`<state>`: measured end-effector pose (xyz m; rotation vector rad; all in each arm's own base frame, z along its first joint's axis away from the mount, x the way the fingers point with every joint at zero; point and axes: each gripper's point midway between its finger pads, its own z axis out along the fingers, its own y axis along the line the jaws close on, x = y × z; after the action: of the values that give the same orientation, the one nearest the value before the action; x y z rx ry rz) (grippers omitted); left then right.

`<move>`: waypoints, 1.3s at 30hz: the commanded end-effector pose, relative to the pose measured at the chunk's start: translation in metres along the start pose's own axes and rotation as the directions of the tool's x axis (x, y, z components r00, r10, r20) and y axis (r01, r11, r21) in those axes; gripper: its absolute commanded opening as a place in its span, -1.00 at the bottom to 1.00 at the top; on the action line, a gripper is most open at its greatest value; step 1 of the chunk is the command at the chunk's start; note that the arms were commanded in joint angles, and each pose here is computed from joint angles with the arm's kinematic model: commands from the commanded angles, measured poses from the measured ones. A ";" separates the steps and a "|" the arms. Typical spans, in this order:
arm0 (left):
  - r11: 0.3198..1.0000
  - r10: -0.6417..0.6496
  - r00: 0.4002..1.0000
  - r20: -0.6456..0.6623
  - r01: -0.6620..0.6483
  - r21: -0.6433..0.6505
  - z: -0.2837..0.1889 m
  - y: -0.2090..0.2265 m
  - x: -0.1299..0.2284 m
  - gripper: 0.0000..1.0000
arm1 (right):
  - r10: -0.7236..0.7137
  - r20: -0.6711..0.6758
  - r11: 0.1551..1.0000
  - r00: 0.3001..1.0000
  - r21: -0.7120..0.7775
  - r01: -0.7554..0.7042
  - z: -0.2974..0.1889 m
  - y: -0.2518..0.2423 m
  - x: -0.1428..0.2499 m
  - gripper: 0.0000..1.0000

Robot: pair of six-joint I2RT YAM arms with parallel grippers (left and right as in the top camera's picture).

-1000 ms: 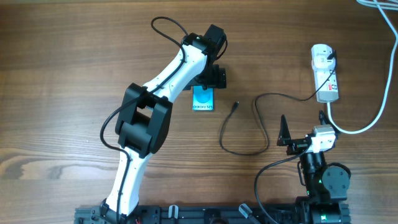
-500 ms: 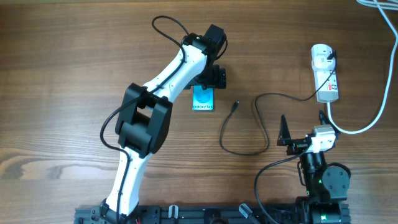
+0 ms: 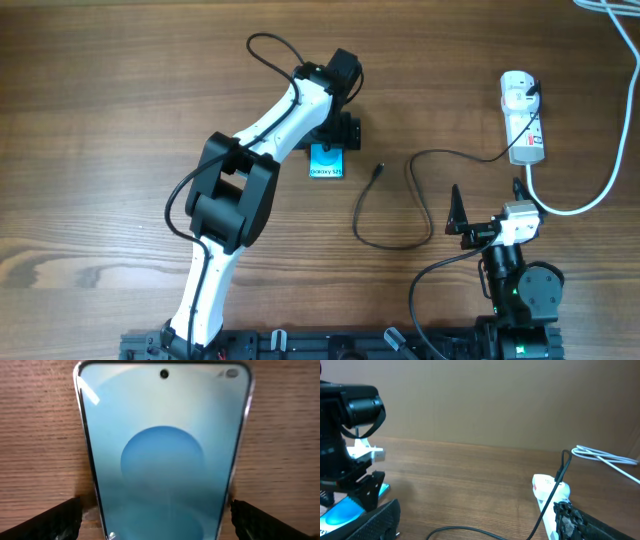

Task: Plug charger to phone and switch on socket
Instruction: 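Close the left gripper on the phone's top edge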

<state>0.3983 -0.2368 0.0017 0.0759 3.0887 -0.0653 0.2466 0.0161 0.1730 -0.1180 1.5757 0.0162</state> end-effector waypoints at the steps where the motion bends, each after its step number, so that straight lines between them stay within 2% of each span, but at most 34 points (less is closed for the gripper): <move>1: 1.000 0.019 1.000 -0.005 -0.019 -0.017 0.009 0.002 0.002 0.99 | 0.015 0.010 1.000 1.000 0.006 -0.015 0.000 -0.001 -0.002 1.00; 17: 1.000 0.021 1.000 0.012 -0.021 -0.004 0.010 -0.002 -0.003 1.00 | 0.014 0.010 1.000 1.000 0.006 -0.014 0.000 -0.001 -0.002 1.00; 25: 0.999 0.022 0.999 -0.044 -0.024 -0.032 0.034 0.003 0.007 1.00 | 0.014 0.010 1.000 1.000 0.006 -0.014 0.000 -0.001 -0.002 1.00; 39: 0.999 0.021 0.997 -0.068 -0.024 -0.045 0.034 0.007 0.012 0.99 | 0.014 0.010 1.000 1.000 0.006 -0.014 0.000 -0.001 -0.002 1.00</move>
<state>0.4015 -0.2372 -0.0008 0.1001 3.0720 -0.0385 0.2466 0.0161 0.1730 -0.1180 1.5757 0.0162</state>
